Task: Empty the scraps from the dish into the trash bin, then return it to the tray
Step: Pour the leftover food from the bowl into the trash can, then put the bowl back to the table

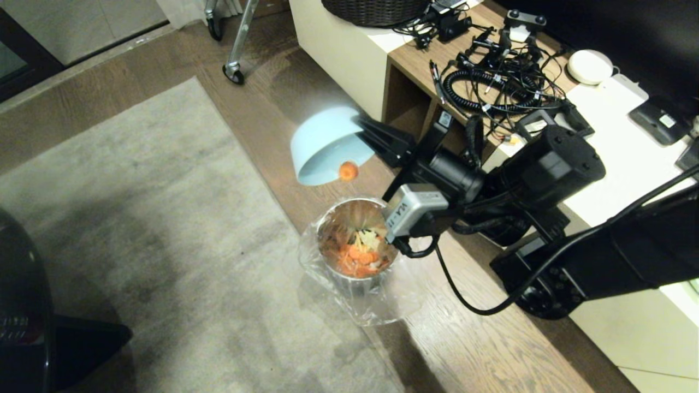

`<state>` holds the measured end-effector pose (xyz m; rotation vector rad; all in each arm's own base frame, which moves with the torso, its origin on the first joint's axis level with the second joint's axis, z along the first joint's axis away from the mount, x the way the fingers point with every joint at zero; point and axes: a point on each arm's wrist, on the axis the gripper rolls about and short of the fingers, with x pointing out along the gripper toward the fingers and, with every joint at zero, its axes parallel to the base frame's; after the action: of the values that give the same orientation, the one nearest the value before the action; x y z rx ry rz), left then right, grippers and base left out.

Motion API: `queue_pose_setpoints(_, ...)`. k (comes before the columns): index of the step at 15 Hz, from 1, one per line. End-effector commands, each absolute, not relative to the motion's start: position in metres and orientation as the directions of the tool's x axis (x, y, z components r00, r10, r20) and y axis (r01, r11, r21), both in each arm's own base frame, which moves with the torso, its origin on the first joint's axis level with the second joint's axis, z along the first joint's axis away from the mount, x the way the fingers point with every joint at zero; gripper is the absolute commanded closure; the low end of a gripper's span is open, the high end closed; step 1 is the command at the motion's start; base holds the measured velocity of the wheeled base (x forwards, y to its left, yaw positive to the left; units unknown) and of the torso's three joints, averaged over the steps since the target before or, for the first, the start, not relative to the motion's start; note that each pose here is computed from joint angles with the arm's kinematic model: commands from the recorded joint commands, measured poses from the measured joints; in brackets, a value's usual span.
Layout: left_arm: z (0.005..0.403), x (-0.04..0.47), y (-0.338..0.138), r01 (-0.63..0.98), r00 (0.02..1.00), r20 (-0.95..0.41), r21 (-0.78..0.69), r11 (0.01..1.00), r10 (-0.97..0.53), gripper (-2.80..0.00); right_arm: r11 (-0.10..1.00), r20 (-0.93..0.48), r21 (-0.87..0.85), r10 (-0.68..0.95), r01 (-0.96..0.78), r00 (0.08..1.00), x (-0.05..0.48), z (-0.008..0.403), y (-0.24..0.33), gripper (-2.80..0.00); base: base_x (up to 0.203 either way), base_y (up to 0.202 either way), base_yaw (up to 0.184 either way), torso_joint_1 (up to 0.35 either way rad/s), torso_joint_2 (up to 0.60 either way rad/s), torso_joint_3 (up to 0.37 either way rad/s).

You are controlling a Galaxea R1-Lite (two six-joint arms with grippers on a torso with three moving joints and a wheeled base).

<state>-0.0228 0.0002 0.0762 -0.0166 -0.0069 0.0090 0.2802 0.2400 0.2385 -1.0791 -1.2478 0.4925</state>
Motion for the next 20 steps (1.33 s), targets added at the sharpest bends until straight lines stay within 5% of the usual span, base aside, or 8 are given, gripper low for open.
queue_pose_setpoints(1, 0.076, -0.023, 0.000, -0.009, 1.000, 0.008, -0.017, 1.000, 0.009, 0.00, 0.471, 0.537, -0.840, 0.796, 0.271, 0.281, 0.280, 0.238, 0.241, 0.00, 0.000, 0.000, 0.000, 0.000, 0.00, 0.000)
queue_pose_setpoints(11, 0.076, -0.023, 0.000, -0.009, 1.000, 0.008, -0.017, 1.000, 0.009, 0.00, 0.463, 0.510, -0.859, 0.807, 0.217, 0.296, 0.273, 0.233, 0.234, 0.00, 0.000, 0.000, 0.000, 0.000, 0.00, 0.000)
queue_pose_setpoints(20, 0.076, -0.023, 0.000, -0.009, 1.000, 0.008, -0.017, 1.000, 0.009, 0.00, 0.634, 0.434, -0.774, 0.546, -0.015, 0.717, 0.261, 0.203, 0.209, 0.00, 0.000, 0.000, 0.000, 0.000, 0.00, 0.000)
